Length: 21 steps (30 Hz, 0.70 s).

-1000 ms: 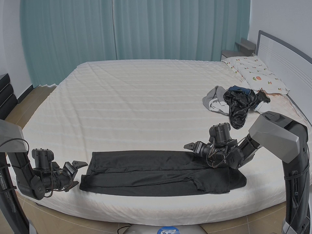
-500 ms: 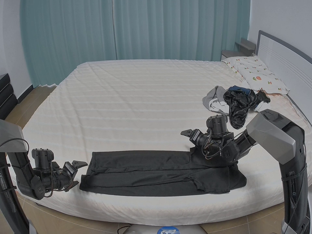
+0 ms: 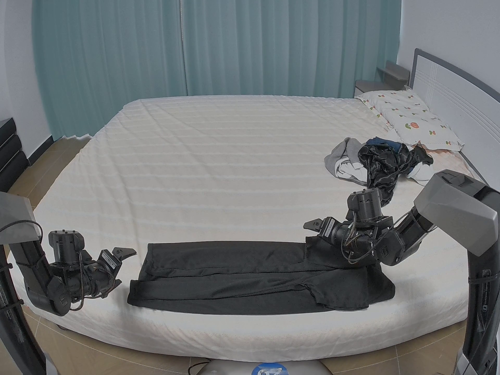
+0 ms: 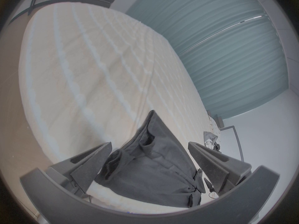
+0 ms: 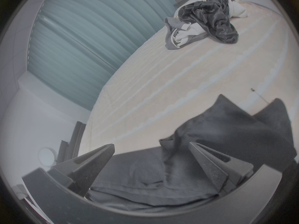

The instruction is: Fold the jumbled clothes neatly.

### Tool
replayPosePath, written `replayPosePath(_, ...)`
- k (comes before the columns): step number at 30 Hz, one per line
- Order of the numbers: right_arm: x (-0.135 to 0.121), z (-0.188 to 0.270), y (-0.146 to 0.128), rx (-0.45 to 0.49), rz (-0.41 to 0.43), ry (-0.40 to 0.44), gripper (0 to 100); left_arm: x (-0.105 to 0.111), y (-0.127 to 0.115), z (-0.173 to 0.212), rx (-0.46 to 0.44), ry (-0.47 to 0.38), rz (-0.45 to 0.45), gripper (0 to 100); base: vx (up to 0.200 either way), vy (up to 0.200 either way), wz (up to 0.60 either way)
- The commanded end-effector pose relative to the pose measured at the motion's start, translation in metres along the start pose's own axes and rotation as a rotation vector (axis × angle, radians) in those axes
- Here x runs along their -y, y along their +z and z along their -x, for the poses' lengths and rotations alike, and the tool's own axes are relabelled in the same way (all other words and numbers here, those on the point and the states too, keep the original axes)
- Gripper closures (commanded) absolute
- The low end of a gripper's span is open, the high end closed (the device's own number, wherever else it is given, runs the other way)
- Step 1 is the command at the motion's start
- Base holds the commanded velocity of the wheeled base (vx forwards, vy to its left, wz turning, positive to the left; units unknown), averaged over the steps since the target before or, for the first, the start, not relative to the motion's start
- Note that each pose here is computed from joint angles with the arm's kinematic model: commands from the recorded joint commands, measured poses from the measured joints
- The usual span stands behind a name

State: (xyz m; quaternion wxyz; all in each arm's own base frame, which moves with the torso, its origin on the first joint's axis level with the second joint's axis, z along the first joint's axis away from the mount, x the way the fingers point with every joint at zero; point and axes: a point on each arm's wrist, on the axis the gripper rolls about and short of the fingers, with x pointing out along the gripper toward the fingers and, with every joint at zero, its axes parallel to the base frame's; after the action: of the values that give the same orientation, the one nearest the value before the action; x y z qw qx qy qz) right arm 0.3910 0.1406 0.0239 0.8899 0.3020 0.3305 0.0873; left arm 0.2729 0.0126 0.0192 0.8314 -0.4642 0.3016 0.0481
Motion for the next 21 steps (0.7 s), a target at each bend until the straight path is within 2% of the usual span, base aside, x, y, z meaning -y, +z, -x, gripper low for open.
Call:
replayPosePath(1,-0.002,0.032,0.011,0.033,-0.010,0.004,0,0.022,0.005,-0.011,0.045,-0.051,-0.052,0,0.000,0.000,0.00)
replayPosePath(6,0.005,0.045,-0.001,-0.003,-0.023,-0.026,0,0.030,0.005,-0.034,-0.001,-0.027,-0.090,0,0.000,0.000,0.00)
replayPosePath(9,0.008,0.055,-0.007,-0.021,-0.062,-0.042,0,0.034,0.003,-0.048,-0.030,-0.011,-0.115,0,0.000,0.000,0.00)
replayPosePath(10,0.009,0.062,-0.007,-0.021,-0.099,-0.046,0,0.037,0.001,-0.054,-0.044,-0.009,-0.131,0,0.000,0.000,0.00)
replayPosePath(12,0.009,0.062,-0.007,-0.021,-0.099,-0.046,0,0.037,0.001,-0.054,-0.044,-0.009,-0.131,0,0.000,0.000,0.00)
replayPosePath(13,0.014,0.070,-0.011,-0.026,-0.128,-0.067,0,0.042,-0.007,-0.061,-0.069,-0.005,-0.159,0,0.000,0.000,0.00)
replayPosePath(21,0.026,0.079,-0.018,-0.027,-0.139,-0.119,0,0.044,-0.028,-0.076,-0.044,0.087,-0.287,0,0.000,0.000,0.00)
